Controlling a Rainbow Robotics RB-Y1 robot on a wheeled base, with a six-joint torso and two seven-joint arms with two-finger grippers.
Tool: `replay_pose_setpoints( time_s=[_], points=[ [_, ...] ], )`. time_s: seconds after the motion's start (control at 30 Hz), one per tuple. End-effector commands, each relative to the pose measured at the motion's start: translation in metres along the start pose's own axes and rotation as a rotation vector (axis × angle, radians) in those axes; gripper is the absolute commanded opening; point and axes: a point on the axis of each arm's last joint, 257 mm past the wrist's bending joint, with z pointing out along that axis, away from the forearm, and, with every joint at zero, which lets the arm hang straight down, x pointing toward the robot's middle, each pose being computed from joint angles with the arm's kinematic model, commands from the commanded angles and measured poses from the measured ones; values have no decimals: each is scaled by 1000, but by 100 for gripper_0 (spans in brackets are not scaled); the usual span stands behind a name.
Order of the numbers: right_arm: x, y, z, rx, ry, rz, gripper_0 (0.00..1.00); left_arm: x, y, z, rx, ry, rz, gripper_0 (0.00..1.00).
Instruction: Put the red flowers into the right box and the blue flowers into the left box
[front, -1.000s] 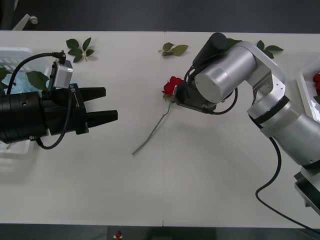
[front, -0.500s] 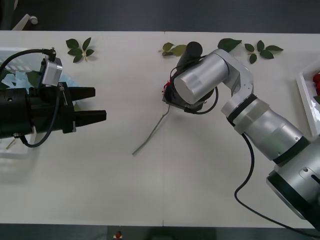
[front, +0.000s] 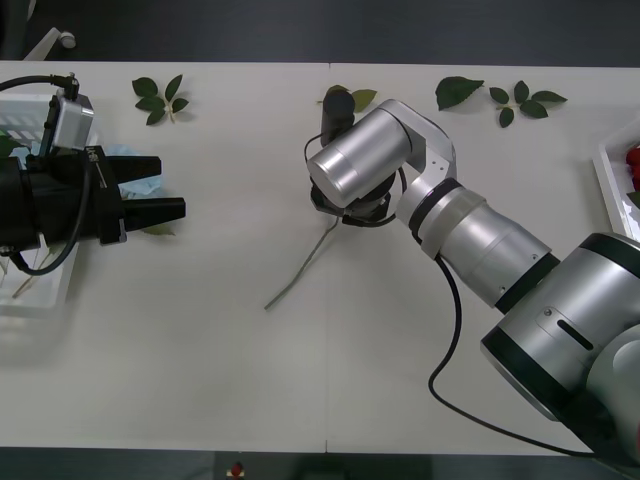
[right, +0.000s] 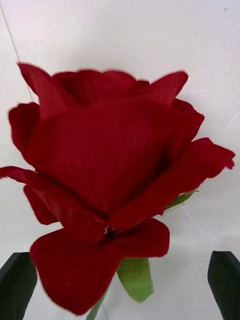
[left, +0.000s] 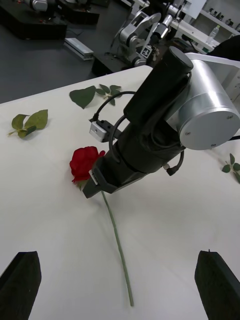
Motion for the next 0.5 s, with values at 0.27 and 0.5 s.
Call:
replay_pose_setpoints(
  time_s=[0.27, 0.5],
  points=[
    [3, 14, 6, 16, -20, 17, 100, -5, -2, -4, 1, -3, 45, 89],
    [1, 17, 7, 6, -26, 19, 22, -4, -12, -4, 41, 1, 25, 89]
  ],
)
